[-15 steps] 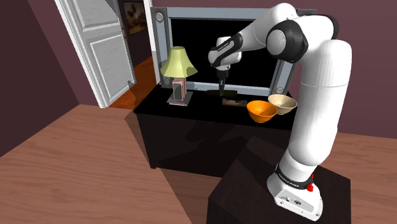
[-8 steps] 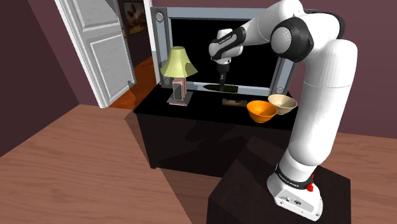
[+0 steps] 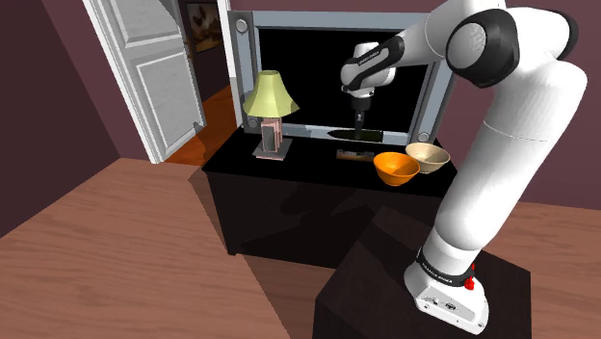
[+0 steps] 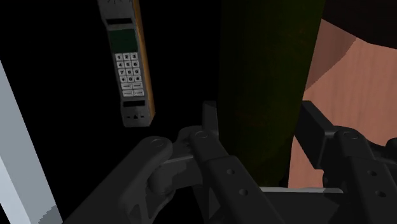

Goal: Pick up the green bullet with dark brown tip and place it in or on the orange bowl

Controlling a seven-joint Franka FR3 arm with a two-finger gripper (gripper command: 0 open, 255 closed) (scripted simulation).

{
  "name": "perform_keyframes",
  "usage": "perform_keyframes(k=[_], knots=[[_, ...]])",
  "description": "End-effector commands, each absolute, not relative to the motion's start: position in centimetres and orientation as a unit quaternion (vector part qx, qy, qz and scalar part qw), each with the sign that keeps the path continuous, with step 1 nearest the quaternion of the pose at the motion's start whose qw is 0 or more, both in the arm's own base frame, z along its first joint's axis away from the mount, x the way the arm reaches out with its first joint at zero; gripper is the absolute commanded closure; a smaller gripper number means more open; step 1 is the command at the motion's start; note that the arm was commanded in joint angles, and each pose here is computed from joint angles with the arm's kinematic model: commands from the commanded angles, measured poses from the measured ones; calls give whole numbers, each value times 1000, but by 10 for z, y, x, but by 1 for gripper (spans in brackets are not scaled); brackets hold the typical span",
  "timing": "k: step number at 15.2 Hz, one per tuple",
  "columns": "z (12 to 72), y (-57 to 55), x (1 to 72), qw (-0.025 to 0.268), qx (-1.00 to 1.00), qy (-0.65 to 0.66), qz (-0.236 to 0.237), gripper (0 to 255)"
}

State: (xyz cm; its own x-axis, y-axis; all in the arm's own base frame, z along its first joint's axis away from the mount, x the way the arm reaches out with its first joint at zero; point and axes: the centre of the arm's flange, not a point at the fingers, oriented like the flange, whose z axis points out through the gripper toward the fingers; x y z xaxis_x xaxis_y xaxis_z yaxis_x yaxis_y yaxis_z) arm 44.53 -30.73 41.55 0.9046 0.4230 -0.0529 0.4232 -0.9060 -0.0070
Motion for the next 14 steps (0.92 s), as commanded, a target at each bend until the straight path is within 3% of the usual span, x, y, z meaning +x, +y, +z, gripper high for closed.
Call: perform_keyframes(k=[1,14], knots=[[416,-315,419,2,976,217,-26,255],[421,-367,260,2,976,217,-26,255]])
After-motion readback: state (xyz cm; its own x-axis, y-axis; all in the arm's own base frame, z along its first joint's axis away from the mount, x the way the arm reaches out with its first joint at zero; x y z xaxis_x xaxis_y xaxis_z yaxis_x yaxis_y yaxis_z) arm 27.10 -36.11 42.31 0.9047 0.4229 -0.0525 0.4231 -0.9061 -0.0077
